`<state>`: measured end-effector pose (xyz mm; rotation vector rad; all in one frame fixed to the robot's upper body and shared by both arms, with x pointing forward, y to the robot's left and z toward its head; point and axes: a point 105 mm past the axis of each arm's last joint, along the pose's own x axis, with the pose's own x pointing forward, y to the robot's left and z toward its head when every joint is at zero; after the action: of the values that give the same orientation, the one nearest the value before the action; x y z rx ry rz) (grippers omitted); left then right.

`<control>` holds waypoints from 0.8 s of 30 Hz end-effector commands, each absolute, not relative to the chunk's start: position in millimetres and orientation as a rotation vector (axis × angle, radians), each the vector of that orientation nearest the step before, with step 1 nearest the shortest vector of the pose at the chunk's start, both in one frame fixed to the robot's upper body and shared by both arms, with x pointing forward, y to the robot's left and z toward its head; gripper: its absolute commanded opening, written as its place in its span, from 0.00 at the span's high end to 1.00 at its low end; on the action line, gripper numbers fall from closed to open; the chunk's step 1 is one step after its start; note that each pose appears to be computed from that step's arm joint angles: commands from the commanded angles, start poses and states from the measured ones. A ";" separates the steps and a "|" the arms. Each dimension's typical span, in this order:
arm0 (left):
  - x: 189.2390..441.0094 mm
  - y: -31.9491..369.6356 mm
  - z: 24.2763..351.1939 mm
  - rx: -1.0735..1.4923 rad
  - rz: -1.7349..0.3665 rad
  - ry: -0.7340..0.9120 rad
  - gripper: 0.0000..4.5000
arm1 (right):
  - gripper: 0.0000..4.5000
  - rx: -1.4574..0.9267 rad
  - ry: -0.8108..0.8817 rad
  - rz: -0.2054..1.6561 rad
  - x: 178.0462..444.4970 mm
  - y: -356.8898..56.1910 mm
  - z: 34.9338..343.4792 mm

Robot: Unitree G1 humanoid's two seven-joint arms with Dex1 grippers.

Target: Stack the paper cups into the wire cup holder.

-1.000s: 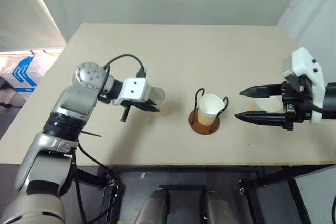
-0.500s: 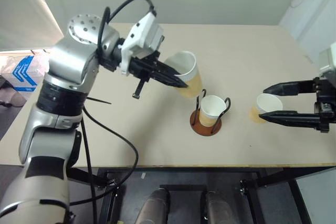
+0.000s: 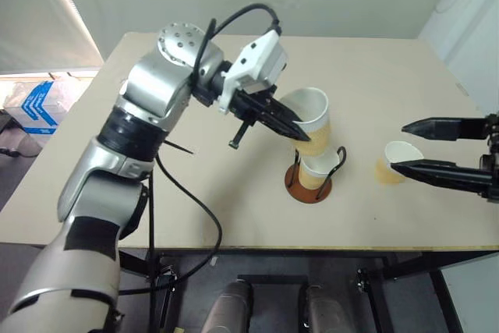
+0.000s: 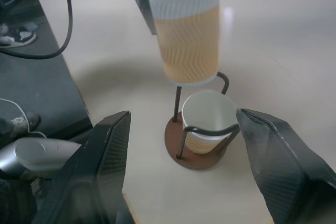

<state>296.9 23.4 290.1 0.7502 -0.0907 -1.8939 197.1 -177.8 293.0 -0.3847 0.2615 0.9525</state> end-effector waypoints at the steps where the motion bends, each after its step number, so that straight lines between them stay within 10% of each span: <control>1: 293.9 19.2 297.3 0.818 -1.931 -0.145 1.00 | 0.25 -0.393 0.207 0.921 191.9 -178.3 300.8; 24: 318.7 -15.6 235.3 1.101 -1.954 -0.128 1.00 | 0.25 -0.342 0.221 0.869 181.0 -173.9 294.1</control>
<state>322.0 -15.0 232.0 1.0373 -0.1076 -1.9275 183.8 -175.2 282.7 -0.3103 0.2790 0.8833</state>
